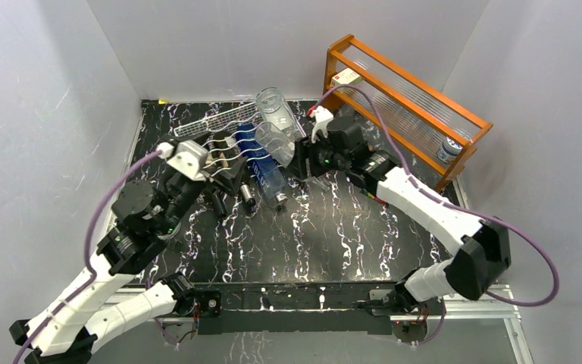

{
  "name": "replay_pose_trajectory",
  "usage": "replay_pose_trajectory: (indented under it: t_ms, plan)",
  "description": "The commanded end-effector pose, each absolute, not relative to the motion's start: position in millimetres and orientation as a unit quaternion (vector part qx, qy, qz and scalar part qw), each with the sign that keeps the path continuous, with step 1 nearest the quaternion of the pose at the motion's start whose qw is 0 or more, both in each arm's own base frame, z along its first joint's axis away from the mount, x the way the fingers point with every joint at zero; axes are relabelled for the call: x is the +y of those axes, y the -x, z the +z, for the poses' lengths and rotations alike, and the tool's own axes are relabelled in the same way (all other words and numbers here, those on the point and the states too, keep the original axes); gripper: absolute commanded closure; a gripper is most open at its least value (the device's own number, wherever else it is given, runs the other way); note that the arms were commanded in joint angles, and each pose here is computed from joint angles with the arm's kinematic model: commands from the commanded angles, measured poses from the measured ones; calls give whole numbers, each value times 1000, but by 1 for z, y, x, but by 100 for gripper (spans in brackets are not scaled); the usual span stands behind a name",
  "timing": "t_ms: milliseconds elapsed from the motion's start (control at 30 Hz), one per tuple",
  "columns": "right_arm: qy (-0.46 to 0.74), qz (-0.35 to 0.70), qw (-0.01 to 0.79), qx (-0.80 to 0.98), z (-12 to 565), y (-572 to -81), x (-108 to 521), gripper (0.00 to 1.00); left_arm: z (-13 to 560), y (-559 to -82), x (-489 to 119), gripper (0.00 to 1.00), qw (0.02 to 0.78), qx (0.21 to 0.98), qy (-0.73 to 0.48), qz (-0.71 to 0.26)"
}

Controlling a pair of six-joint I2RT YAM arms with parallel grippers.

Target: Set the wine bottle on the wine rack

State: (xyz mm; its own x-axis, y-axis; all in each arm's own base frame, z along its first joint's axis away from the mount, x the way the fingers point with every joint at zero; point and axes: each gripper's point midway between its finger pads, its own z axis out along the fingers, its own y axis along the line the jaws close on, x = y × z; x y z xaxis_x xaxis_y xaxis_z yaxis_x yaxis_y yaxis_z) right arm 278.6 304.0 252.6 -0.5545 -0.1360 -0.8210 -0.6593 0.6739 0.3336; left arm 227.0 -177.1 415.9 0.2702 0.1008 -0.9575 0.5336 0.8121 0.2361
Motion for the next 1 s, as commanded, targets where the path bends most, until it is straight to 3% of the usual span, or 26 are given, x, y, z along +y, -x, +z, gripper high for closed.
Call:
replay_pose_trajectory:
  t_ms: [0,467,967]
  plan:
    - [204,364,500,759,312,-310,348,100,440,-218,-152,2,751,610,-181,-178]
    - [96,293,535,786,268,-396,423,100,445,-210,-150,2,727,634,-187,-187]
    - [94,261,545,791,234,-427,455,100,433,-211,-134,2,716,653,-207,-131]
